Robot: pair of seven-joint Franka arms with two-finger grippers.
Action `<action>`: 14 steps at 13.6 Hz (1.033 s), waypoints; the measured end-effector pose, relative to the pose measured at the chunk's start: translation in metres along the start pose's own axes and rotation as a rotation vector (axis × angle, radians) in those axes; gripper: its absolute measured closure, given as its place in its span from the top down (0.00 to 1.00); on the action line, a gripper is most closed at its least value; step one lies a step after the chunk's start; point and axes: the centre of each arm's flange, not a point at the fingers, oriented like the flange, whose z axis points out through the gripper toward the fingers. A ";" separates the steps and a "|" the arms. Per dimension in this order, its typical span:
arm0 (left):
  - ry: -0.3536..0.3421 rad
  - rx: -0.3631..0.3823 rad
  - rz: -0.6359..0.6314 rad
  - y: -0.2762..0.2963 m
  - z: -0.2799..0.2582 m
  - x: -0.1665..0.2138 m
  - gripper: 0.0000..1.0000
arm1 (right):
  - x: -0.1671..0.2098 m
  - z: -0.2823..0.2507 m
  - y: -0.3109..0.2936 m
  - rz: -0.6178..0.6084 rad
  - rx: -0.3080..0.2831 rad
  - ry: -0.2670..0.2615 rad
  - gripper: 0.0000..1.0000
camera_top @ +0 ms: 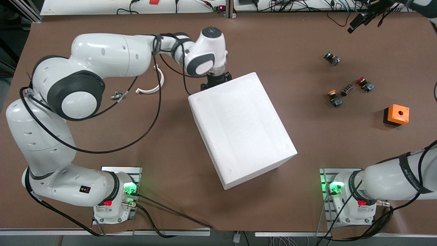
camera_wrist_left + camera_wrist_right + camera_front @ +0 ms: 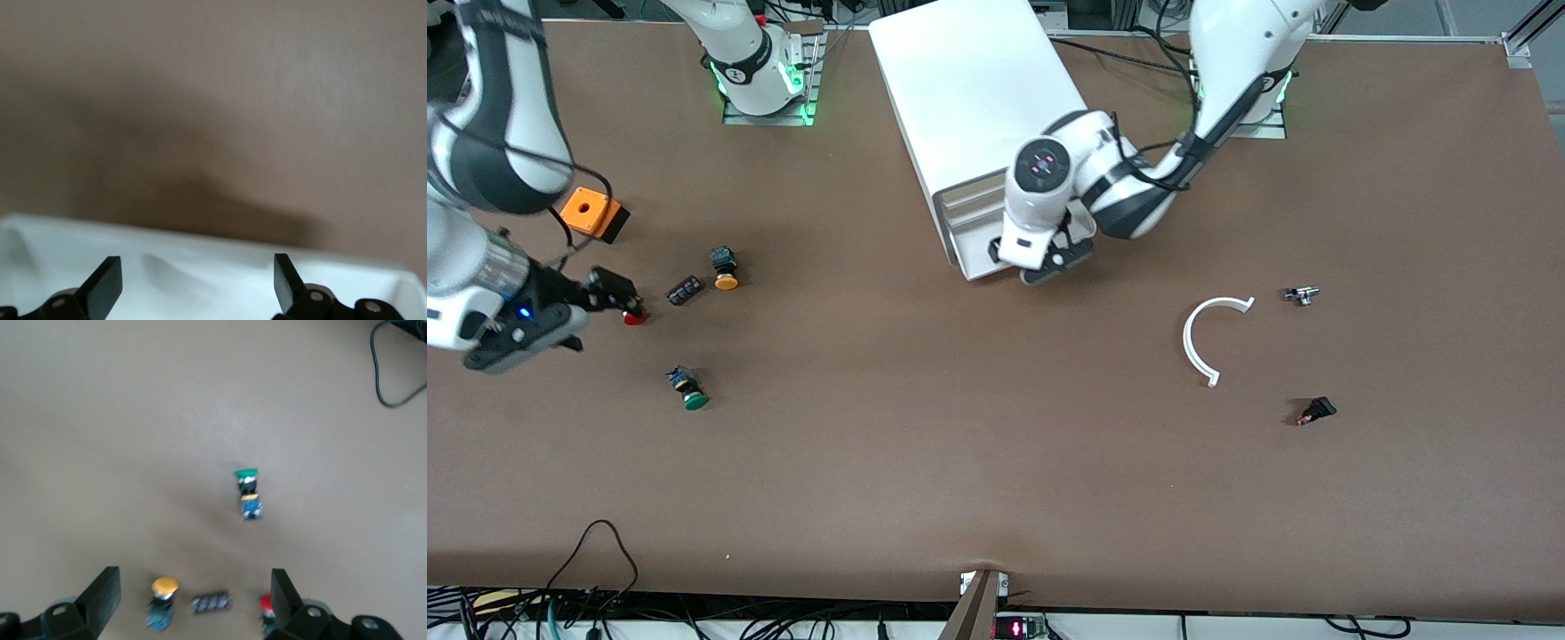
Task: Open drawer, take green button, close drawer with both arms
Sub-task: 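Push the drawer fully shut into the cabinet with the left gripper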
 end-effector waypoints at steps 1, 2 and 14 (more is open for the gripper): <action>0.015 -0.005 0.007 -0.006 -0.005 0.021 1.00 | -0.005 -0.020 -0.006 0.021 0.009 -0.005 1.00; 0.032 -0.007 0.010 -0.010 -0.008 0.035 1.00 | -0.012 -0.038 -0.012 0.033 0.015 -0.007 1.00; 0.059 0.010 0.033 0.013 0.033 -0.029 1.00 | -0.025 -0.105 -0.082 0.178 -0.025 -0.049 1.00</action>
